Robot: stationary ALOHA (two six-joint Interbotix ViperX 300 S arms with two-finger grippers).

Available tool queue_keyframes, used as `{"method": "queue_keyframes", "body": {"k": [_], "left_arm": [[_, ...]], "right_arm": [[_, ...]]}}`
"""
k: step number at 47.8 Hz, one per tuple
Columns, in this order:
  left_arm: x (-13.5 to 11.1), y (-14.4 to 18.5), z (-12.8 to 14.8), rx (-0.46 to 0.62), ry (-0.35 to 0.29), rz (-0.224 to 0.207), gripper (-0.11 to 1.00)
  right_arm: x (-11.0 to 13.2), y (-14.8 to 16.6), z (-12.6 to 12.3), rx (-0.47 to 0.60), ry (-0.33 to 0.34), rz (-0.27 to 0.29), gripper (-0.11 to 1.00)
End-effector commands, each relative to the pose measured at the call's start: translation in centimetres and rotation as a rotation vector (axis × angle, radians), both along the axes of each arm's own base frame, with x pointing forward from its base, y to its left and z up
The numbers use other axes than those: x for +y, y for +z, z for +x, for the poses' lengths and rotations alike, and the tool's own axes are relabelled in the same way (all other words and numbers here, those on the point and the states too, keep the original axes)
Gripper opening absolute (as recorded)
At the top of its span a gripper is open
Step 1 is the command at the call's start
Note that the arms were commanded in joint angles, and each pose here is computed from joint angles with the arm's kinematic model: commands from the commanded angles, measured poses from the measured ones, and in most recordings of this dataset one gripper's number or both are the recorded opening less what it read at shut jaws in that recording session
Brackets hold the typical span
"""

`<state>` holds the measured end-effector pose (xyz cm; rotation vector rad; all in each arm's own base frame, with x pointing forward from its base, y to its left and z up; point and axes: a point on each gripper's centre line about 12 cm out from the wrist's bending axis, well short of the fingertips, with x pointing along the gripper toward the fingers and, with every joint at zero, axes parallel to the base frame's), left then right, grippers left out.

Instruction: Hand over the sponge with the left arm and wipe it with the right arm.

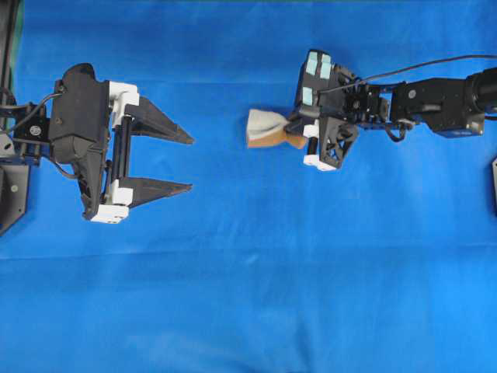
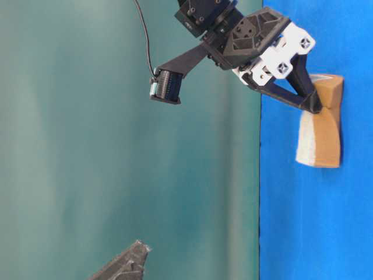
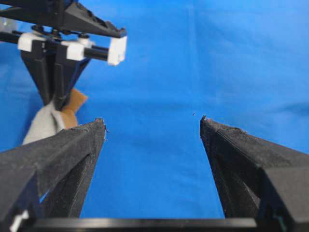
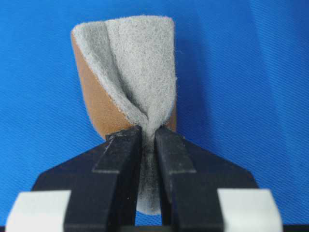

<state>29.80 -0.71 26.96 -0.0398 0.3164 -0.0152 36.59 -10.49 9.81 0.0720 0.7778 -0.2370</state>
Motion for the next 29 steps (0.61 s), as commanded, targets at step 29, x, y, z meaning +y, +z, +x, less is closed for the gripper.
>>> {"method": "queue_keyframes", "body": {"k": [29], "left_arm": [[-0.1, 0.8, 0.2, -0.032, -0.005, 0.005, 0.76]], "right_arm": [[13.2, 0.2, 2.0, -0.024, 0.188, 0.146, 0.14]]}}
